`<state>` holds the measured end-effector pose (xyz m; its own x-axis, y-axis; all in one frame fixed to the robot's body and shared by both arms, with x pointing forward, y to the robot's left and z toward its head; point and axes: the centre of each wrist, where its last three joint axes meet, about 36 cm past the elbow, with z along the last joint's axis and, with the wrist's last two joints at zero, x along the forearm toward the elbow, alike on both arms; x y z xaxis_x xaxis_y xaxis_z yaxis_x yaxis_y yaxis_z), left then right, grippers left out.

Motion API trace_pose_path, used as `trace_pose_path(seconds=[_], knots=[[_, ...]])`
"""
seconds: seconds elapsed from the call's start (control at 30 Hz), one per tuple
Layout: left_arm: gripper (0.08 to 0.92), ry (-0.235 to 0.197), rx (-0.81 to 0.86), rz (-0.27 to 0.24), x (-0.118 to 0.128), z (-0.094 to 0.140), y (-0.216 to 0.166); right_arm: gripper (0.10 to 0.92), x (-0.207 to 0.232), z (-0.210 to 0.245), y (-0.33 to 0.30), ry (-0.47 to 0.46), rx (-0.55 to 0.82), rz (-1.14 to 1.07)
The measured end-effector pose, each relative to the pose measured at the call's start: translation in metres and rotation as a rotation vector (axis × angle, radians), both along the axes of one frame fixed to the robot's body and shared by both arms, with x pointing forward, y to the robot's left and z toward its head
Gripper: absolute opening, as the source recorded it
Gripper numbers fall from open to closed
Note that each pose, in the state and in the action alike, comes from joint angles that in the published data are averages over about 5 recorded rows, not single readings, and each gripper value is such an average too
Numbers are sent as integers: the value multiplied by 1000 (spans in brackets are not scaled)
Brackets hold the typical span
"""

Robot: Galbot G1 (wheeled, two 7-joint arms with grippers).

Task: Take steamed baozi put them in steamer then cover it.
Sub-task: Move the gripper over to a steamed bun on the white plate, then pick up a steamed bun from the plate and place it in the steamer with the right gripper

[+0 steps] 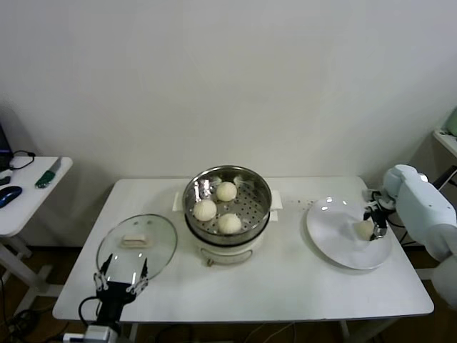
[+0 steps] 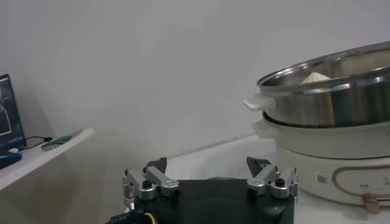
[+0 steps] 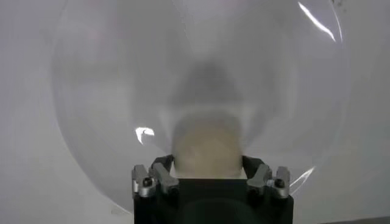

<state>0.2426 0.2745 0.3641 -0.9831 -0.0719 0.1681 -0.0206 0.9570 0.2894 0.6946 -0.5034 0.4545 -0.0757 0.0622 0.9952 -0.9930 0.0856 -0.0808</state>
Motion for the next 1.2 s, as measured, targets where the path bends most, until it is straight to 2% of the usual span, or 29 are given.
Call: trace_pose_path(seconds=[0.3,0.53,0.73,0.97,1.2], knots=[[823,-1,-3,1,-1,0,-2,706,5,17,-2,-9,4,-8],[823,-3,-8,1,-3,0,-4,704,19,50,8,-43,21,-2],[823,-4,-23,-5,-3,2,-7,704,44,108,43,-114,59,33],[823,-22,-38,-21,0,9,-13,704,71,194,114,-197,137,80],[823,-29,-45,-40,0,14,-18,708,77,255,194,-226,225,128]])
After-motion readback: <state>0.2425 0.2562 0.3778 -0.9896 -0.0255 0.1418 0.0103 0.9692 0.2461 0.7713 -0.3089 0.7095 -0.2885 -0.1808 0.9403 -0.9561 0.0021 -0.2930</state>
